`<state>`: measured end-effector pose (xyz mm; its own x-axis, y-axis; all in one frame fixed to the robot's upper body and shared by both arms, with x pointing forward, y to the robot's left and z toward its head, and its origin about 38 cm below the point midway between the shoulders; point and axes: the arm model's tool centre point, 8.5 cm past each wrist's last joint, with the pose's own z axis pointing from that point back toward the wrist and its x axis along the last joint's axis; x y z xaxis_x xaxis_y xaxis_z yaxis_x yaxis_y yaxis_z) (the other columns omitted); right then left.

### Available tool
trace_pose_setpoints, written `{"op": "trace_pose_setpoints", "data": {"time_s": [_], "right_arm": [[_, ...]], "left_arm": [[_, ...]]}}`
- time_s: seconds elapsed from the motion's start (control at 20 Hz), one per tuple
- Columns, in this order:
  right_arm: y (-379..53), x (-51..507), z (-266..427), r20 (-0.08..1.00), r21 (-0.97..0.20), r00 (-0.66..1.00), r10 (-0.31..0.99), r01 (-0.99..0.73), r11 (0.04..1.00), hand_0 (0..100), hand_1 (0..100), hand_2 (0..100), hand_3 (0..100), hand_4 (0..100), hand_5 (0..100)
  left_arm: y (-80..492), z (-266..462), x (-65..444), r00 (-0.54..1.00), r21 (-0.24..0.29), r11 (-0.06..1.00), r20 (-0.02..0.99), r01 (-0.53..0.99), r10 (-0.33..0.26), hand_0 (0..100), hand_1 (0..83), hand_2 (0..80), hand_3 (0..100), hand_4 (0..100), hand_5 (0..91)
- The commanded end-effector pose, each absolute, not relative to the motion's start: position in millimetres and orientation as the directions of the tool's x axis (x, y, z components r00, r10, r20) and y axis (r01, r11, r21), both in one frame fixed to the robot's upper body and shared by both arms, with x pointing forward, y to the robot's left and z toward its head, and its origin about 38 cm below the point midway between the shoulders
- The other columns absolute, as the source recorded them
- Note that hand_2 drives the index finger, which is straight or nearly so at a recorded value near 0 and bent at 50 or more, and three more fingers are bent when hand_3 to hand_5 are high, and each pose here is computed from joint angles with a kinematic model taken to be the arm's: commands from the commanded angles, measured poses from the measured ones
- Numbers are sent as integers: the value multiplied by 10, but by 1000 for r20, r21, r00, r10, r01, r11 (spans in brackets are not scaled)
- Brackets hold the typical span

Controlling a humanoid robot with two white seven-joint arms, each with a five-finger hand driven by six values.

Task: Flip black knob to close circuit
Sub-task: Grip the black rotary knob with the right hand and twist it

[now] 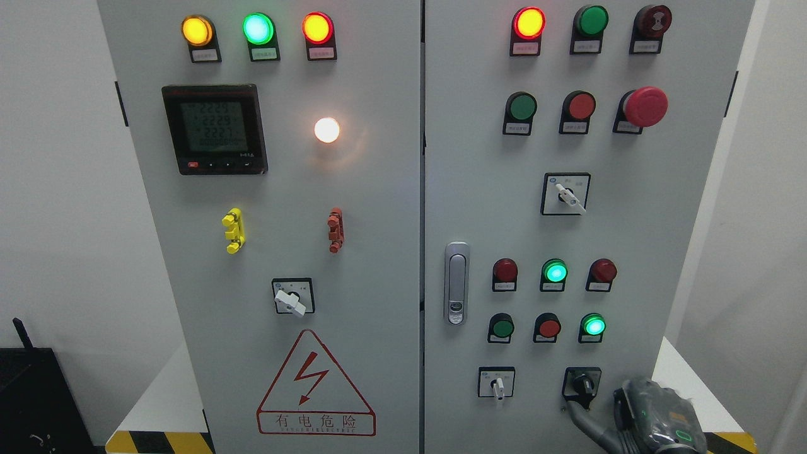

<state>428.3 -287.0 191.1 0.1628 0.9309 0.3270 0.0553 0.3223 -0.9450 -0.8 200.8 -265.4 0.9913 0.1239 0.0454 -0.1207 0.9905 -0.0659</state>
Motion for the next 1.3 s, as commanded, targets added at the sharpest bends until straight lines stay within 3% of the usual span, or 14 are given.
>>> {"op": "trace_pose_setpoints", "data": {"time_s": [0.0,1.25], "right_arm": [[-2884,4302,1891,329,-944,175,928,49,325,0,143,940,1000,915,880],[-3081,4253,1907,367,-930,248,897,89,356,0,157,939,1000,919,895]], "left_arm": [[2008,-2654,-10,991,-66,990,45,-122,125,120,556,0,0,0,0],[2008,-2654,0,991,-66,991,46,-118,122,120,556,0,0,0,0]]}}
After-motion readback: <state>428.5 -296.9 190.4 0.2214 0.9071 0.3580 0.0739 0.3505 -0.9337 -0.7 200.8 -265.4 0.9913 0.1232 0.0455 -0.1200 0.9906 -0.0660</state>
